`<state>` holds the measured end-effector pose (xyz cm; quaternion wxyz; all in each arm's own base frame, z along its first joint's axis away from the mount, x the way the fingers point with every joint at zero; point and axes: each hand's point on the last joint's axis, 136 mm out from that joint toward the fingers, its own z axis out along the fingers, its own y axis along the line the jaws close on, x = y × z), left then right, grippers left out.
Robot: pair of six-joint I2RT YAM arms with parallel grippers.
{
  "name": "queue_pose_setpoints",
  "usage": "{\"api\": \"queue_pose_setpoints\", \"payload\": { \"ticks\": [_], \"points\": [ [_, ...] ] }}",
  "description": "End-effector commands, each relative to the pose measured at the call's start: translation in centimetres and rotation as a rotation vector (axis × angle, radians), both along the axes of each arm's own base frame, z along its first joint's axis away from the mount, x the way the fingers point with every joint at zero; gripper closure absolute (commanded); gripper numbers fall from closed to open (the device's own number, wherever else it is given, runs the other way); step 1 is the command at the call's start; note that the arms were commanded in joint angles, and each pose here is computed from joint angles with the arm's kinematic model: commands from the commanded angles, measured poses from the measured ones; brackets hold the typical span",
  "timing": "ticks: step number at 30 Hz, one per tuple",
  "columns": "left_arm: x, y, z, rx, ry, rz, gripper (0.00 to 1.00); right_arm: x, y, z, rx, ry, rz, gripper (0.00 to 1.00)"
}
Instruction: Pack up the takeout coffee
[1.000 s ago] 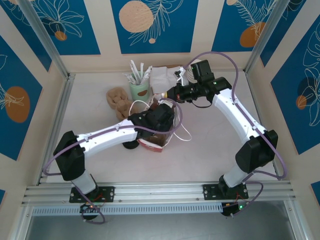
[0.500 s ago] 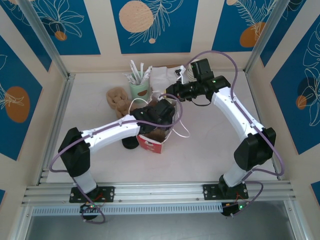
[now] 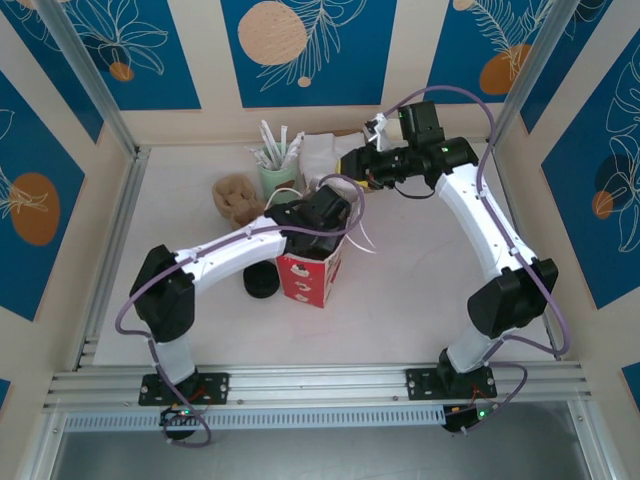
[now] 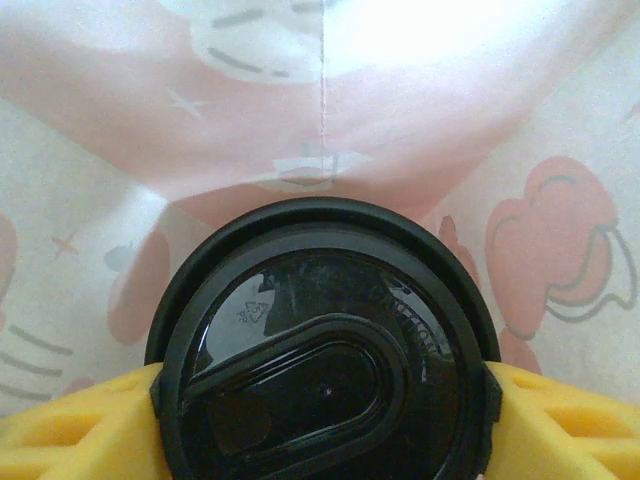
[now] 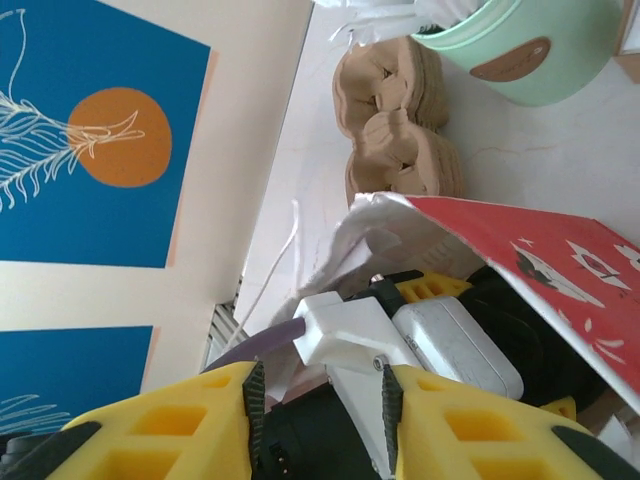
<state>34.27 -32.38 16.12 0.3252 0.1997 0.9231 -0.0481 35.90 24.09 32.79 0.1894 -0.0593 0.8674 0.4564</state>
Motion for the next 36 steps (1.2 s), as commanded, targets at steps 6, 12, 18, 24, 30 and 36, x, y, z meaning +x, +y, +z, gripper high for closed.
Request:
{"api": "queue_pose_setpoints", "payload": {
  "ticks": [6, 12, 18, 24, 30, 36],
  "points": [
    [0.9, 0.8, -1.8, 0.019, 0.094, 0.050, 0.33, -0.4, -2.6, 3.6, 0.038, -0.059, -0.066, 0.61],
    [1.2, 0.6, -2.4, 0.004, 0.132, 0.060, 0.34, -0.3, -4.7, 3.9, 0.024, -0.085, -0.133, 0.61],
    [1.6, 1.0, -3.2, 0.004, 0.172, 0.095, 0.38, -0.9, -6.4, 3.3, 0.030, -0.062, -0.187, 0.61],
    [1.9, 1.1, -4.3, 0.000, 0.206, 0.107, 0.40, -2.1, -7.1, 2.1, 0.030, -0.031, -0.200, 0.61],
    [2.0, 1.1, -5.2, 0.001, 0.240, 0.106, 0.40, -2.7, -7.5, 0.8, 0.024, 0.000, -0.225, 0.61],
    [1.9, 0.8, -6.1, -0.004, 0.269, 0.099, 0.41, -3.0, -7.8, 0.1, 0.021, 0.023, -0.247, 0.62]
  ]
}}
